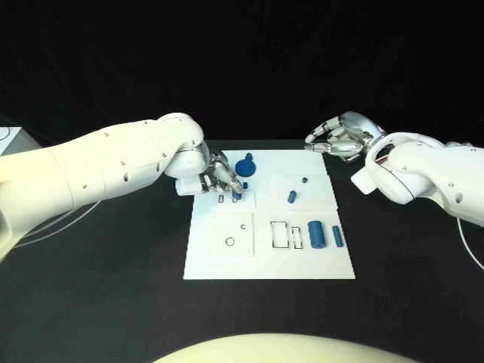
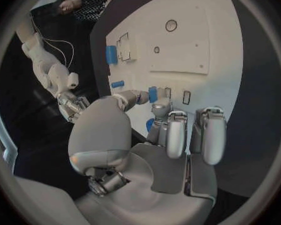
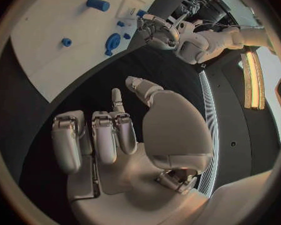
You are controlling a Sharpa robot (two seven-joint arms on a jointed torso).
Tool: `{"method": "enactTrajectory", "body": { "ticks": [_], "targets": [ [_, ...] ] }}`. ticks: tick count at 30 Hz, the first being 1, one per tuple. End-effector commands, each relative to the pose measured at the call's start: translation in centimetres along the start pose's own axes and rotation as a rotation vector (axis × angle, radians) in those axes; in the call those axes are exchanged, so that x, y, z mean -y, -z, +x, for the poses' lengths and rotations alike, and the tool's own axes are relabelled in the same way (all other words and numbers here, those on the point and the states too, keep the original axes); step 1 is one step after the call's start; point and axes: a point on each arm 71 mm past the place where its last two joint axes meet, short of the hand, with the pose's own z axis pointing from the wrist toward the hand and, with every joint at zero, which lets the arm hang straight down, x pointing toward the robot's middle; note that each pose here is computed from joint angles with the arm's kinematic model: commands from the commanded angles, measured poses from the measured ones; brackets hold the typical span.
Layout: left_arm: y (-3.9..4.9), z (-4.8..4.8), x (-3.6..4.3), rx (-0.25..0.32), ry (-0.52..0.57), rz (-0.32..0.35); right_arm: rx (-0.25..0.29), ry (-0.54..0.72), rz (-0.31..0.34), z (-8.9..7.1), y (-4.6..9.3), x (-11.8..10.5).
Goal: Assemble the parts on the task board
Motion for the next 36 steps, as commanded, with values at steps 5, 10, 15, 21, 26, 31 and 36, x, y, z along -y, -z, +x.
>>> {"method": "enactTrajectory", "body": {
  "ticks": [5, 10, 15, 21, 26, 31, 36],
  "targets": [
    [0.07, -0.35, 0.72, 0.115, -0.040, 0.018, -0.014, -0.004, -0.001, 0.2, 0.0, 0.0],
    [0.01, -0.44, 0.92, 0.149, -0.068, 0.013, -0.013, -0.004, -0.002, 0.2, 0.0, 0.0],
    [-0.08, -0.51, 1.10, 0.187, -0.121, 0.002, -0.012, -0.005, -0.003, 0.2, 0.0, 0.0],
    [-0.37, 0.07, 0.84, 0.200, -0.181, -0.021, -0.012, -0.005, -0.002, 0.2, 0.0, 0.1],
    [-0.48, 0.43, 0.46, 0.197, -0.205, -0.037, -0.014, -0.008, -0.003, 0.2, 0.1, 0.1],
    [-0.42, 0.66, 0.18, 0.194, -0.210, -0.041, -0.013, -0.010, -0.003, 0.1, 0.1, 0.1],
    [-0.44, 0.89, 0.07, 0.188, -0.204, -0.038, -0.011, -0.013, -0.003, 0.1, 0.1, 0.1]
  ]
}}
